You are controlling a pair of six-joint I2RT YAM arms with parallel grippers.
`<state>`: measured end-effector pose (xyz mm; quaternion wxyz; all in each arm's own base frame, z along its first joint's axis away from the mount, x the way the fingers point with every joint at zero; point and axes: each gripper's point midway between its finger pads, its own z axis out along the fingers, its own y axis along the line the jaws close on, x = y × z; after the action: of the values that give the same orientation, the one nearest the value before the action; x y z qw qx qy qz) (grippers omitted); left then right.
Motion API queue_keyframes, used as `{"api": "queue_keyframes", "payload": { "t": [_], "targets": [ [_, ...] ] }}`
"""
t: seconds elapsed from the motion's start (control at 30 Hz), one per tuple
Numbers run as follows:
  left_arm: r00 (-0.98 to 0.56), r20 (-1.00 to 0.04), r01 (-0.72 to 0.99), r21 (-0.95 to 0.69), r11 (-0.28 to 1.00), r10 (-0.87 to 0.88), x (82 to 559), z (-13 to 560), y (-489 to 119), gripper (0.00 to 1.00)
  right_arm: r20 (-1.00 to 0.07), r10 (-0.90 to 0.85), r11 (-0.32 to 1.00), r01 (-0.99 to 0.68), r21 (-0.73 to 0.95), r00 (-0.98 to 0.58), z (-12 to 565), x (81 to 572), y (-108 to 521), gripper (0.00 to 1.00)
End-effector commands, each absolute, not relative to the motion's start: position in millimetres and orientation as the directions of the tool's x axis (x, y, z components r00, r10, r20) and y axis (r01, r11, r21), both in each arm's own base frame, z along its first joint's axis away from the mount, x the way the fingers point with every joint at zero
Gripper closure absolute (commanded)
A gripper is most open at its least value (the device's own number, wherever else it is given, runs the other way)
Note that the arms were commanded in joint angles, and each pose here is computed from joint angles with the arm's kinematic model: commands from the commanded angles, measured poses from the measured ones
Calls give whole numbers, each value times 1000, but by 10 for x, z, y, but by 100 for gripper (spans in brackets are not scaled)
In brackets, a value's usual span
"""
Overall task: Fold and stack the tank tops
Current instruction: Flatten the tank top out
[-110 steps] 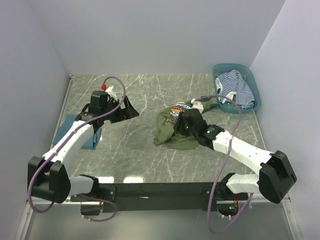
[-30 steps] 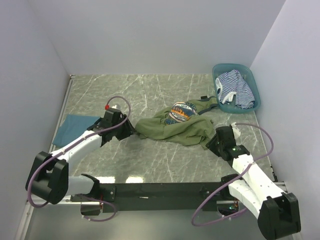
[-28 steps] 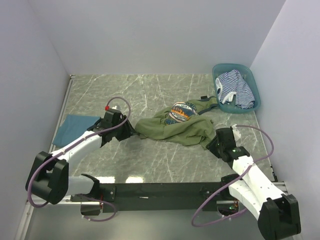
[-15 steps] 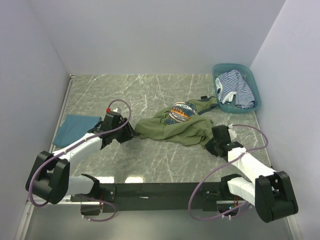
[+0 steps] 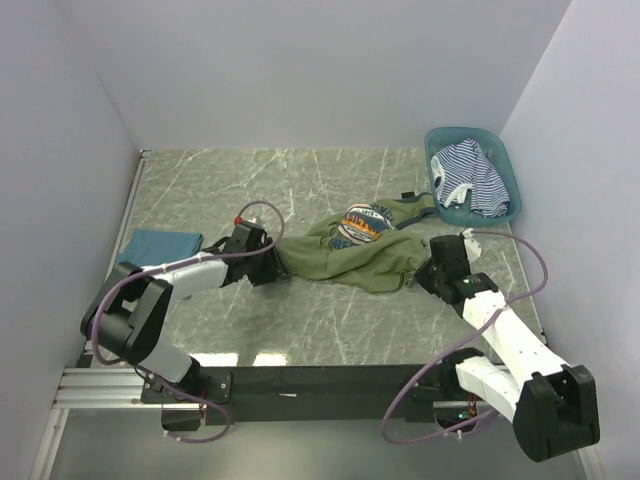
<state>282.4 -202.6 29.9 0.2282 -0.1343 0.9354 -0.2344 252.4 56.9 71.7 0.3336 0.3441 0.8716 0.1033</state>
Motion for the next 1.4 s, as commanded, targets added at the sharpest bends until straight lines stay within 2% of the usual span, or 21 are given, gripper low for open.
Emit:
{"api": "queue_keyframes", "payload": {
  "t": [0.0, 0.23, 0.57, 0.77, 0.97, 1.37],
  "targets": [
    [-800, -462, -117, -507, 854, -383, 3204, 507, -2100, 50, -554, 639, 765, 513, 388, -534, 891, 2544, 505, 100],
    [-818, -455, -129, -452, 883, -352, 3249, 363, -2121, 59, -577, 622, 779, 494, 387, -530, 1019, 2543, 480, 100],
    [-831, -450, -141, -397, 907, -327, 3066, 209, -2073, 61, -620, 598, 798, 455, 395, -508, 1317, 2622, 454, 100],
    [-807, -498, -128, -377, 917, -317, 3015, 376, -1952, 53, -640, 585, 806, 446, 389, -498, 1422, 2625, 413, 100],
    [-815, -497, -115, -366, 923, -299, 2958, 360, -1921, 59, -640, 585, 807, 437, 398, -498, 1453, 2621, 426, 100],
    [-816, -494, -113, -374, 920, -301, 3148, 255, -2052, 55, -647, 580, 812, 418, 408, -495, 1566, 2642, 449, 100]
  ]
}}
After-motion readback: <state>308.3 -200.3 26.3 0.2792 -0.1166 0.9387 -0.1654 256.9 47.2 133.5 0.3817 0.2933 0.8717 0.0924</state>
